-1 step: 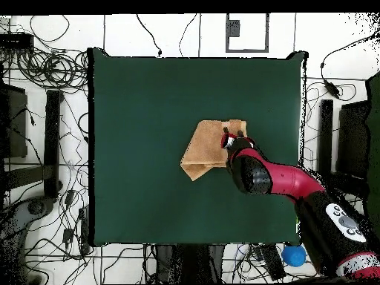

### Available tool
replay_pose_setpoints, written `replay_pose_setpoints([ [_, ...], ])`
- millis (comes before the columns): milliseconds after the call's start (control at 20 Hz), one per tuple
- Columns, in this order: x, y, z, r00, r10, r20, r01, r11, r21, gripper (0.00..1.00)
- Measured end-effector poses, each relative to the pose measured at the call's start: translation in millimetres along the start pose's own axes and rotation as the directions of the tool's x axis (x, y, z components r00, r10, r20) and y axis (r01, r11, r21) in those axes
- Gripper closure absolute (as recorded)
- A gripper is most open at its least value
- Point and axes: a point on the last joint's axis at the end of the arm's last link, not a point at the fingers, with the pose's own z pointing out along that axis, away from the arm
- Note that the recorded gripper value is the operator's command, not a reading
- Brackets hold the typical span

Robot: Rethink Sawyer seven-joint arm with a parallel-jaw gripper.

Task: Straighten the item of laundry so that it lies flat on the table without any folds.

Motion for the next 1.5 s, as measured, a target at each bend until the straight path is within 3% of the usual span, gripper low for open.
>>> replay_pose_setpoints([
  [350, -0.4, 6.1, -2.8, 0.999, -0.033, -0.003, 0.033, 0.999, -0.009, 0.00],
  [800, -22.6, 0.7, -32.5, 0.991, -0.130, -0.024, 0.131, 0.990, 0.046, 0.00],
  [1050, -29.1, -1.9, -38.9, 0.988, -0.152, -0.011, 0.152, 0.987, 0.058, 0.00],
  [1500, -21.3, -33.9, -37.2, 0.992, -0.129, -0.007, 0.130, 0.990, 0.055, 0.00],
])
